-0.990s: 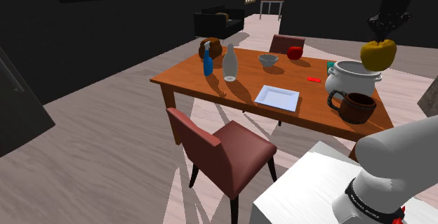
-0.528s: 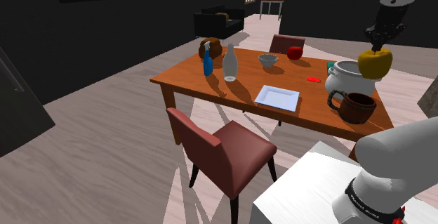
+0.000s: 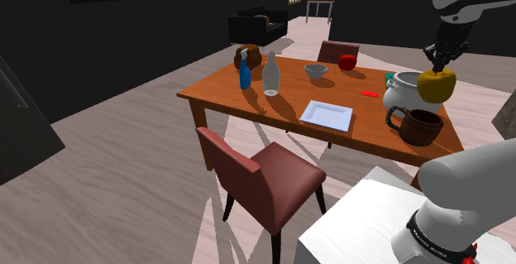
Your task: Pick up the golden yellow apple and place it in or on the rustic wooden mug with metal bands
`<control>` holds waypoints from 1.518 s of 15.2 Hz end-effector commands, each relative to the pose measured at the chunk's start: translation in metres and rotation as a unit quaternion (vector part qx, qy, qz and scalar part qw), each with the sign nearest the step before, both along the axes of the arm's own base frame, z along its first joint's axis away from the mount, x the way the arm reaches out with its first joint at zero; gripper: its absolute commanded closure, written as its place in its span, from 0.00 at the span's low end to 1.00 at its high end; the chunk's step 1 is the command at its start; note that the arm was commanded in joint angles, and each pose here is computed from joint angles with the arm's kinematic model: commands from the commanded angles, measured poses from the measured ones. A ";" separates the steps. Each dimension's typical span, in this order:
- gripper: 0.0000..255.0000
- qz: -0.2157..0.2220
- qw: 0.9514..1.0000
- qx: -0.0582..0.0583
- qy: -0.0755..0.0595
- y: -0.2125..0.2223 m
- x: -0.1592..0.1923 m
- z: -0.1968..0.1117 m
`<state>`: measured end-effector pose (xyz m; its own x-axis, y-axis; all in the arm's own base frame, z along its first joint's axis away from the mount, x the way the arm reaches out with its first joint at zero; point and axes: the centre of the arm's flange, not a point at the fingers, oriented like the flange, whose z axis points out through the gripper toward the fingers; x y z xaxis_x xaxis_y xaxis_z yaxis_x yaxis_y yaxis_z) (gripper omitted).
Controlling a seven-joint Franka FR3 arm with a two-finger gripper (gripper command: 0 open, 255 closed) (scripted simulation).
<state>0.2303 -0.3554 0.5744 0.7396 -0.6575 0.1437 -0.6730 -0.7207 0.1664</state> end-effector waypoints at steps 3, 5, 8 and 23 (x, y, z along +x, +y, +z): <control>1.00 0.000 1.000 0.000 0.000 0.000 0.001 -0.021; 1.00 0.000 1.000 0.000 0.000 0.000 0.001 -0.032; 1.00 0.000 1.000 0.000 0.000 0.000 0.001 -0.048; 0.00 0.000 1.000 0.000 0.000 -0.001 0.001 -0.056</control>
